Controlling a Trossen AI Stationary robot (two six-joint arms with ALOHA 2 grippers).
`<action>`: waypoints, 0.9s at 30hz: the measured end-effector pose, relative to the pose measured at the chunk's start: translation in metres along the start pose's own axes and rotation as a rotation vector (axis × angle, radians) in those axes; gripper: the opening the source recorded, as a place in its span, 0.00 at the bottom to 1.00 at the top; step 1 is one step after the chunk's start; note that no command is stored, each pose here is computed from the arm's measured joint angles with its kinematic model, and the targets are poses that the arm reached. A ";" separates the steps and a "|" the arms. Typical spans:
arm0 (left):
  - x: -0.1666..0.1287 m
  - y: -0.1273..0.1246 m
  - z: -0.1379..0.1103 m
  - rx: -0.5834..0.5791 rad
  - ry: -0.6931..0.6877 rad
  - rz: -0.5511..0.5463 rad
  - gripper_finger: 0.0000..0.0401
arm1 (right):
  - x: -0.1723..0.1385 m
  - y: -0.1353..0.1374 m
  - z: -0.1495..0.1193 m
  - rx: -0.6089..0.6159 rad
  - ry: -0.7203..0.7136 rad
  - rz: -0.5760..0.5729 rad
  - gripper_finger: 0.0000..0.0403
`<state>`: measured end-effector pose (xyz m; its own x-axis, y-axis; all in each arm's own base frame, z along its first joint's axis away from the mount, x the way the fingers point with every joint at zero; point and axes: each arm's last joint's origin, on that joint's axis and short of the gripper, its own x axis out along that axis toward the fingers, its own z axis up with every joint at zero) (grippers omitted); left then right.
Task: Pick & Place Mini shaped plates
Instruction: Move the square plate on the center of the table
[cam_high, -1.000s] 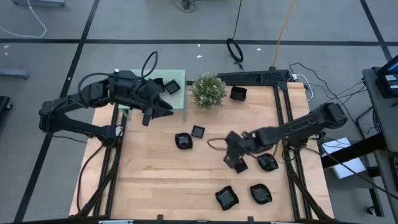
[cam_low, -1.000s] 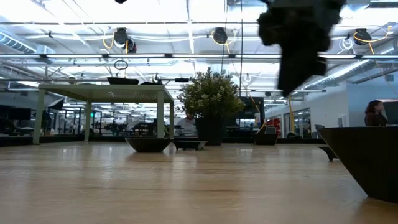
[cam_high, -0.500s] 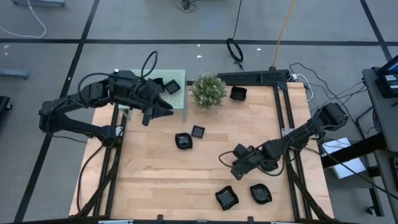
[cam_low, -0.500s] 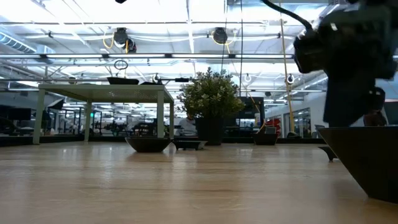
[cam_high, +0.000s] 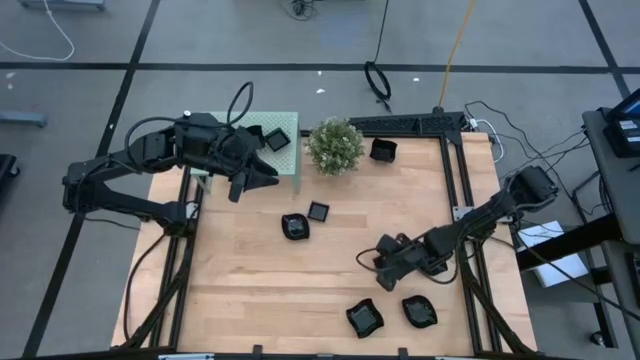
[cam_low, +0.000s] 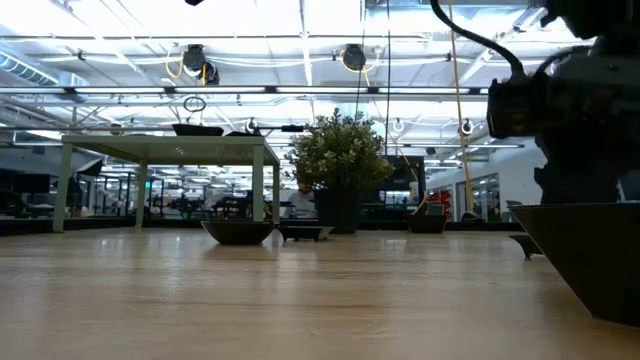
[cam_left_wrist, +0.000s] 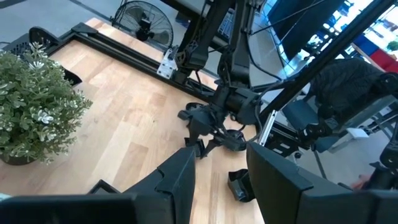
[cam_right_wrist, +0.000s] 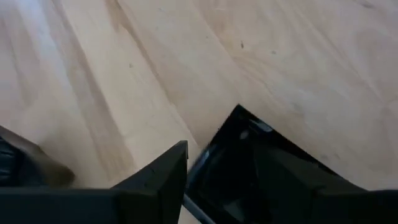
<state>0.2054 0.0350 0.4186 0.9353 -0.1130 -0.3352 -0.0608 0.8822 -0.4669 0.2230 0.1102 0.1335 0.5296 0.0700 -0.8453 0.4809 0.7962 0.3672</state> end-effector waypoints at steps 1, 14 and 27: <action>0.000 0.000 0.000 0.001 0.000 0.000 0.37 | 0.001 0.000 0.000 -0.018 -0.001 -0.004 0.43; 0.000 0.000 0.000 0.029 -0.003 -0.001 0.37 | 0.010 0.006 0.040 -0.340 -0.410 -0.039 0.41; 0.000 0.000 -0.001 0.023 0.008 0.000 0.37 | 0.005 0.017 0.019 -0.422 -0.309 0.054 0.37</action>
<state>0.2054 0.0342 0.4180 0.9327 -0.1165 -0.3413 -0.0526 0.8923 -0.4483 0.2472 0.1123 0.1432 0.7576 -0.0121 -0.6526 0.1577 0.9736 0.1650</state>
